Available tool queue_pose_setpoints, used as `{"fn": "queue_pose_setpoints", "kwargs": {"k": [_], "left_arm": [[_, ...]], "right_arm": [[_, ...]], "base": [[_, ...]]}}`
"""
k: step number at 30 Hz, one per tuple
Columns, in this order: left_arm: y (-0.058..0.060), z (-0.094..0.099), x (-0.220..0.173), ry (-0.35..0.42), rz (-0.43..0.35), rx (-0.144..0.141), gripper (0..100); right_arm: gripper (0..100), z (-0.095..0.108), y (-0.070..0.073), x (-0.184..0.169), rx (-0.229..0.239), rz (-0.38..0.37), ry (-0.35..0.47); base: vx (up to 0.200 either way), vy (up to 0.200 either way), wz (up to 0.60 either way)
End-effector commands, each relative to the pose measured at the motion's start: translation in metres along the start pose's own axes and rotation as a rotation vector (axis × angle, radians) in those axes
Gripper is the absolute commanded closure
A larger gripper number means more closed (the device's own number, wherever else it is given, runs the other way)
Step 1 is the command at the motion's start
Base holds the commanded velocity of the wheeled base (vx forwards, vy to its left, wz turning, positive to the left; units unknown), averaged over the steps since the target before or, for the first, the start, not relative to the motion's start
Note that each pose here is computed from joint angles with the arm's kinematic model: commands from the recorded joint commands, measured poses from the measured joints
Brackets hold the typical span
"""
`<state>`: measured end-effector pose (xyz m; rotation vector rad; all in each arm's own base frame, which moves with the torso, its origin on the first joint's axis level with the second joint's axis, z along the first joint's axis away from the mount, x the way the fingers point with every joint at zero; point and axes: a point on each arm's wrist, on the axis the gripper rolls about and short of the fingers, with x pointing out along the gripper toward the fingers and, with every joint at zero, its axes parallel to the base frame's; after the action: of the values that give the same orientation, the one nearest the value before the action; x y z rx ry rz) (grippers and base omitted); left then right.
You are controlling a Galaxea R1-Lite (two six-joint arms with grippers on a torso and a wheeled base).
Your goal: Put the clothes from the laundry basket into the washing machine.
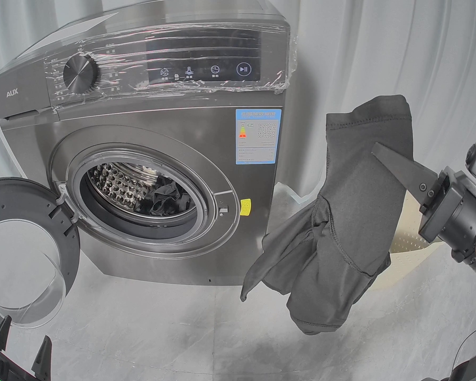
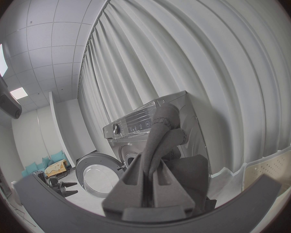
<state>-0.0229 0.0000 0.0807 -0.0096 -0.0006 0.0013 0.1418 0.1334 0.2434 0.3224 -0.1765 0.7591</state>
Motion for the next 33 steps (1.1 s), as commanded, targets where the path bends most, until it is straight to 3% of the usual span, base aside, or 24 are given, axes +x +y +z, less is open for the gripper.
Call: {"fn": "queue_pose_setpoints", "kwargs": {"k": [1, 6, 12, 16, 20, 33], "left_arm": [[0.0, -0.005, 0.0, 0.001, 0.0, -0.003, 0], [0.0, -0.005, 0.0, 0.001, 0.0, -0.003, 0], [0.0, -0.005, 0.0, 0.001, 0.002, -0.003, 0], [0.0, -0.005, 0.0, 0.001, 0.002, -0.004, 0], [0.0, -0.005, 0.0, 0.001, 0.0, -0.003, 0], [0.0, -0.005, 0.0, 0.001, 0.0, -0.001, 0]], "right_arm": [[100, -0.001, -0.002, 0.001, -0.003, -0.013, 0.005], [100, -0.001, -0.007, 0.001, -0.009, -0.043, 0.009], [100, -0.005, -0.026, 0.005, -0.037, -0.136, 0.021], [100, -0.008, -0.05, 0.005, -0.133, -0.24, 0.039], [100, -0.011, -0.061, 0.003, -0.16, -0.291, 0.053], [100, -0.012, -0.061, 0.004, -0.161, -0.292, 0.055]], "base": [[-0.2, 0.0, 0.0], [-0.2, 0.0, 0.0], [-0.2, 0.0, 0.0], [-0.05, 0.0, 0.0], [0.0, 0.05, 0.0], [0.0, 0.2, 0.0]]}}
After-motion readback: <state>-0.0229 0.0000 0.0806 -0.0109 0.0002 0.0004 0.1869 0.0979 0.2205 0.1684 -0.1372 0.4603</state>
